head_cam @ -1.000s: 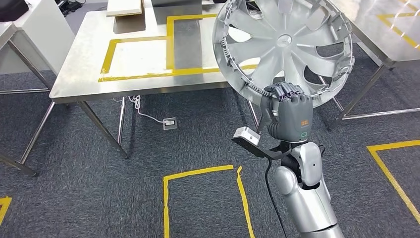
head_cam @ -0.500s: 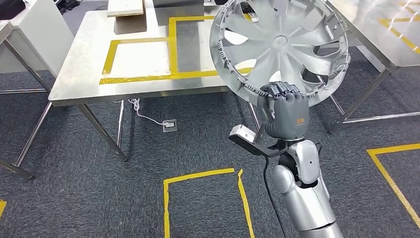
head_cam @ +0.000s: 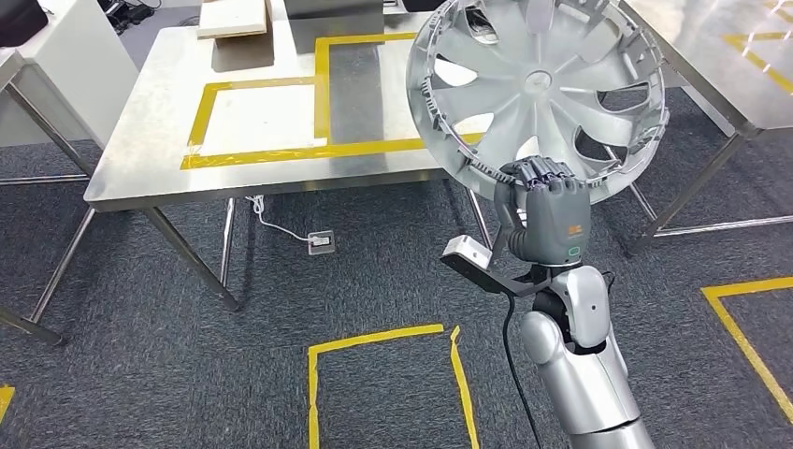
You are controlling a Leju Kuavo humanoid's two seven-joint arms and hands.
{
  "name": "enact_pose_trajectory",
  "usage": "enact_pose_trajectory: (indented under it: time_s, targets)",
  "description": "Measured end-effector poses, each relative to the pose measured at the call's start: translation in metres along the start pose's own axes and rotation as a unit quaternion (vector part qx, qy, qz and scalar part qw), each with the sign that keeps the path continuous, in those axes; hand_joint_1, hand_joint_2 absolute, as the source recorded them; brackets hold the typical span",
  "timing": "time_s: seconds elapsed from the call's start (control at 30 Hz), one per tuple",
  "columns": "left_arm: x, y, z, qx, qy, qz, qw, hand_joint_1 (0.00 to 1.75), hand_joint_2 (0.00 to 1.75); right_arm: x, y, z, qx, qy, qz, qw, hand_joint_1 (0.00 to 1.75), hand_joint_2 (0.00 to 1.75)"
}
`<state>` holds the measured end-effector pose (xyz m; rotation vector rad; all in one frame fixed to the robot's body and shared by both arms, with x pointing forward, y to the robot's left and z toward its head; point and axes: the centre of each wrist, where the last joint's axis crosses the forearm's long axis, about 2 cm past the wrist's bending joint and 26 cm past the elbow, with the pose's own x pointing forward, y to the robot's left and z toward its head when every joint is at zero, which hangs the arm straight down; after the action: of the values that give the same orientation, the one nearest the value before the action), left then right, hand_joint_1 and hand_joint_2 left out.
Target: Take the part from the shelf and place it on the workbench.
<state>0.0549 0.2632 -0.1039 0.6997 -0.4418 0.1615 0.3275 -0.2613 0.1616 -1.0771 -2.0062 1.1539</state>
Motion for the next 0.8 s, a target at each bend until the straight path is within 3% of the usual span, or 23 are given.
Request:
enact_pose_trajectory:
  time_s: [0.3,0.6,0.8]
  targets:
    - [-0.006,0.010,-0.006,0.007,0.006,-0.023,1.000,0.00,1.75,-0.002,0.013,0.009,0.014,0.007,-0.017,1.000,1.75,1.75]
    - [-0.005,0.010,-0.007,0.001,-0.019,-0.017,1.000,0.00,1.75,-0.013,0.009,-0.006,0.001,-0.002,-0.013,1.000,1.75,1.75]
    - [-0.006,0.009,-0.006,0.000,-0.006,-0.017,1.000,0.00,1.75,-0.019,0.010,-0.007,0.006,0.000,-0.014,1.000,1.75,1.75]
